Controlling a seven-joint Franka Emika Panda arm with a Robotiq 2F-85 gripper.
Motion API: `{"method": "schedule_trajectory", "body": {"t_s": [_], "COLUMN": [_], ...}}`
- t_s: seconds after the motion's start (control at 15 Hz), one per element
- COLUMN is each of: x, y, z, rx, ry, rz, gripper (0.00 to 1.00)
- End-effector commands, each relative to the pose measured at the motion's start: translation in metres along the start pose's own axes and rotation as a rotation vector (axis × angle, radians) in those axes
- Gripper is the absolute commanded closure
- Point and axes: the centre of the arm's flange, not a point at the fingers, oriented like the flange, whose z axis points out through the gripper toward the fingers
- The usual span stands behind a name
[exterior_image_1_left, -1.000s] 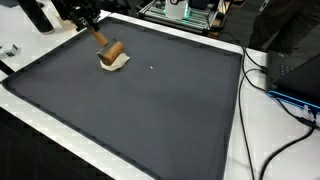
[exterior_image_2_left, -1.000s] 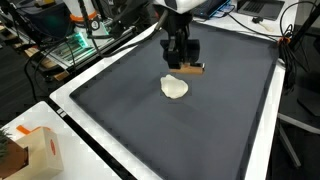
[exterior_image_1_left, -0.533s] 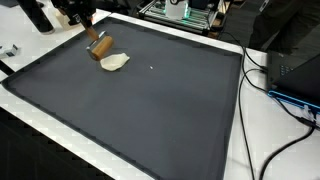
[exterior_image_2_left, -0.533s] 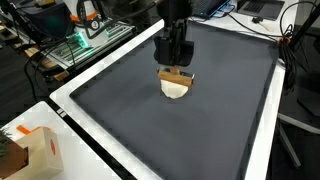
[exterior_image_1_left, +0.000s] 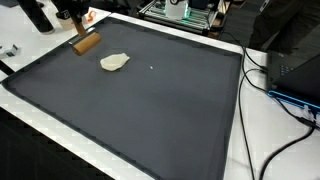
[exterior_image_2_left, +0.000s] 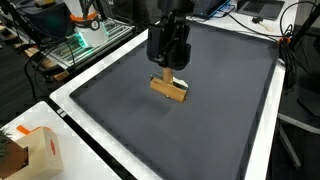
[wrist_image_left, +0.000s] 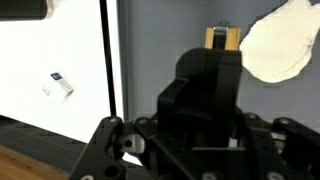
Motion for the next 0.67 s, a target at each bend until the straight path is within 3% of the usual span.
{"method": "schedule_trajectory", "body": {"t_s": [0.0,0.6], "x": [-0.009,-0.017], "y": [-0.012,-0.04], "z": [0.004,0.026], "rx": [-0.119,-0.372], "ry": [0.017,0.09], "rz": [0.073,0.158], "gripper": [0.75,0.75]}}
